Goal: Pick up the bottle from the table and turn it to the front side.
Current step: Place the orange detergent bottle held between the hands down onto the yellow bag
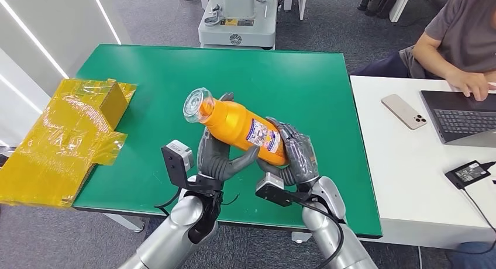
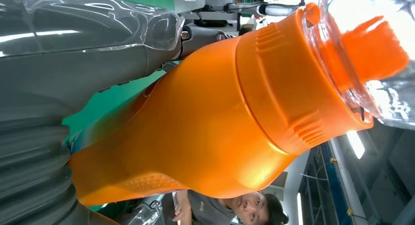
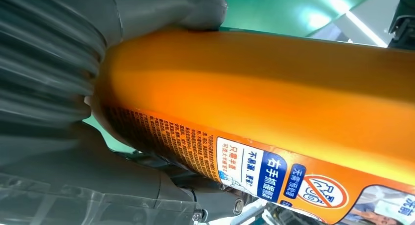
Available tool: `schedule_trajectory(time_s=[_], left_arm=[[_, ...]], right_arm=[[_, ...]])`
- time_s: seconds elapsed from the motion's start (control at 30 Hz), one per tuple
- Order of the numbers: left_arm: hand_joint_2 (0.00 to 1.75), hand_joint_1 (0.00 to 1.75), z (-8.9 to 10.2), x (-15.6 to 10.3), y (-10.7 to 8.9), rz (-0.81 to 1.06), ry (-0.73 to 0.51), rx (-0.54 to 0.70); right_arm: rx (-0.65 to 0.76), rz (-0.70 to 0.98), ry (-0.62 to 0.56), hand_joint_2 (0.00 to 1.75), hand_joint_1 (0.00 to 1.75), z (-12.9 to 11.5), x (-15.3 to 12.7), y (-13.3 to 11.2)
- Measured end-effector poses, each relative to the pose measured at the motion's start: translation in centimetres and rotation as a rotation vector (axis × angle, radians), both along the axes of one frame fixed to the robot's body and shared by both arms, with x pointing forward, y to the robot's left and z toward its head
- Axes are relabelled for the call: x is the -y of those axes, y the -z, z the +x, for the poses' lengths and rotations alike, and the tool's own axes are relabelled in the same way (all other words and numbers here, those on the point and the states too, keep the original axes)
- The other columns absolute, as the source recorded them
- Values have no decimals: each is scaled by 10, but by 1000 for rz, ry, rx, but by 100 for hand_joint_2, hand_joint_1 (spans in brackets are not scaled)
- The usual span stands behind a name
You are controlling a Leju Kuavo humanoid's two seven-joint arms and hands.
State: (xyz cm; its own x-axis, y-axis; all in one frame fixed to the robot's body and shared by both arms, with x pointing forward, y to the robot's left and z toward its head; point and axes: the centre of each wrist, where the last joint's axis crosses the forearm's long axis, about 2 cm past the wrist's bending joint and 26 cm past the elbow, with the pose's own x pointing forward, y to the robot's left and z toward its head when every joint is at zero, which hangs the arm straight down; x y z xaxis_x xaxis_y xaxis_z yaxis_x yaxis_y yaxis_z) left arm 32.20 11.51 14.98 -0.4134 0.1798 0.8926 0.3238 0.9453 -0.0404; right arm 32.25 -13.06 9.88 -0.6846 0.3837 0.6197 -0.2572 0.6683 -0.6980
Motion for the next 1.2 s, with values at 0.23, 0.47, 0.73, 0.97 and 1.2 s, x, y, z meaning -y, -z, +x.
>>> schedule_trajectory(time_s=[0.23,0.47,0.73,0.97,1.2], left_arm=[[175,0,-5,-3,8,12,-10,-17],[175,0,-9,-4,13,15,-18,-32],[175,0,-12,-5,18,19,-22,-45],[175,0,-14,-6,20,33,-38,-46],[175,161,-15,-6,21,41,-68,-45]], right_arm=[[-48,-53,-37,175,175,-1,-1,6],[-116,-102,-85,175,175,0,-2,9],[-155,-119,-111,175,175,-1,-1,13],[-173,-133,-129,175,175,-2,-1,15],[-184,-140,-136,175,175,-5,0,18]])
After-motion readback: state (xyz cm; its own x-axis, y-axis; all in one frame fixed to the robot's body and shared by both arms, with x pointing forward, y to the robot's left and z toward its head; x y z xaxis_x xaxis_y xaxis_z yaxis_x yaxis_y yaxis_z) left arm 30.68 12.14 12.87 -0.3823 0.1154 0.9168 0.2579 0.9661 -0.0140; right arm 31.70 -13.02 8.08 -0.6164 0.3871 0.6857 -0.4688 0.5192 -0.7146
